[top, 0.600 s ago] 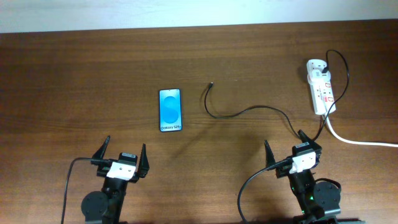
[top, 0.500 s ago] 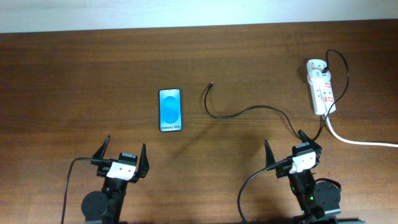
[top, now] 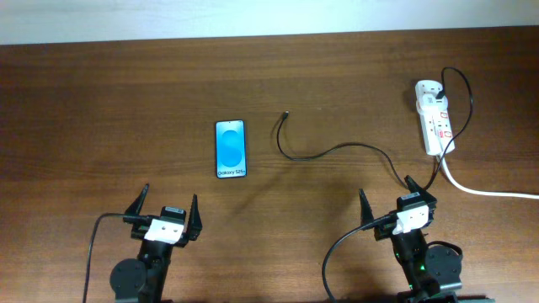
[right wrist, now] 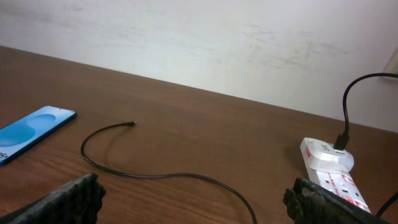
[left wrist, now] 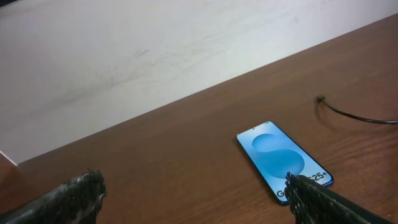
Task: Plug charger to phone and switch on socket
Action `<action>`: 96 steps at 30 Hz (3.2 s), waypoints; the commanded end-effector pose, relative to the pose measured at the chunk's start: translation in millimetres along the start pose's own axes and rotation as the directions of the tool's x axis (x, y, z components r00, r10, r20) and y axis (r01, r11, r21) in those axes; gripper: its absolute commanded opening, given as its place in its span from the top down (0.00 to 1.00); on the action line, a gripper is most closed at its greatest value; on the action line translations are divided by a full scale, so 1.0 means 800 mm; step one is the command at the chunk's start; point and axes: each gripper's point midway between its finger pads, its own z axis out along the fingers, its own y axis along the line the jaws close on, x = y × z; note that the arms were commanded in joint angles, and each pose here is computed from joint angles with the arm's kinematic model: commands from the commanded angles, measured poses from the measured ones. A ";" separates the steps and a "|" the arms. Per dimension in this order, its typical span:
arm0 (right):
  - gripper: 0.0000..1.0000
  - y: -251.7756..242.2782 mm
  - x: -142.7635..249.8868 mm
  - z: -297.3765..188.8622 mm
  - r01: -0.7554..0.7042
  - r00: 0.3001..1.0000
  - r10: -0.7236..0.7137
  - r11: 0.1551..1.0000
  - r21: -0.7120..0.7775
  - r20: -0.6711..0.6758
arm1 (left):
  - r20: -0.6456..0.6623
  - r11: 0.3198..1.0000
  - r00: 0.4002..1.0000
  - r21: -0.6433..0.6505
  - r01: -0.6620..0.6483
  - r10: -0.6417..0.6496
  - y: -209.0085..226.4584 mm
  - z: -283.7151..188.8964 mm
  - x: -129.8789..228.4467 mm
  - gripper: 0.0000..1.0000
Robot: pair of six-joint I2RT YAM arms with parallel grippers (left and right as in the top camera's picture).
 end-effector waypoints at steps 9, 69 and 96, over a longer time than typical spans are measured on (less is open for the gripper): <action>0.02 -0.004 0.003 0.000 -0.007 1.000 0.007 1.000 0.015 -0.003 | 0.001 1.000 1.000 -0.003 -0.012 0.012 0.000 0.000 0.002 0.01; 0.02 -0.004 0.003 0.000 -0.007 1.000 0.007 1.000 0.015 -0.003 | -0.278 0.940 0.950 0.262 0.219 -0.143 0.016 0.089 -0.113 0.01; 0.02 -0.004 0.003 0.000 -0.007 1.000 0.007 1.000 0.015 -0.003 | -0.813 0.723 0.575 0.454 0.521 0.096 -0.114 0.223 -0.080 0.01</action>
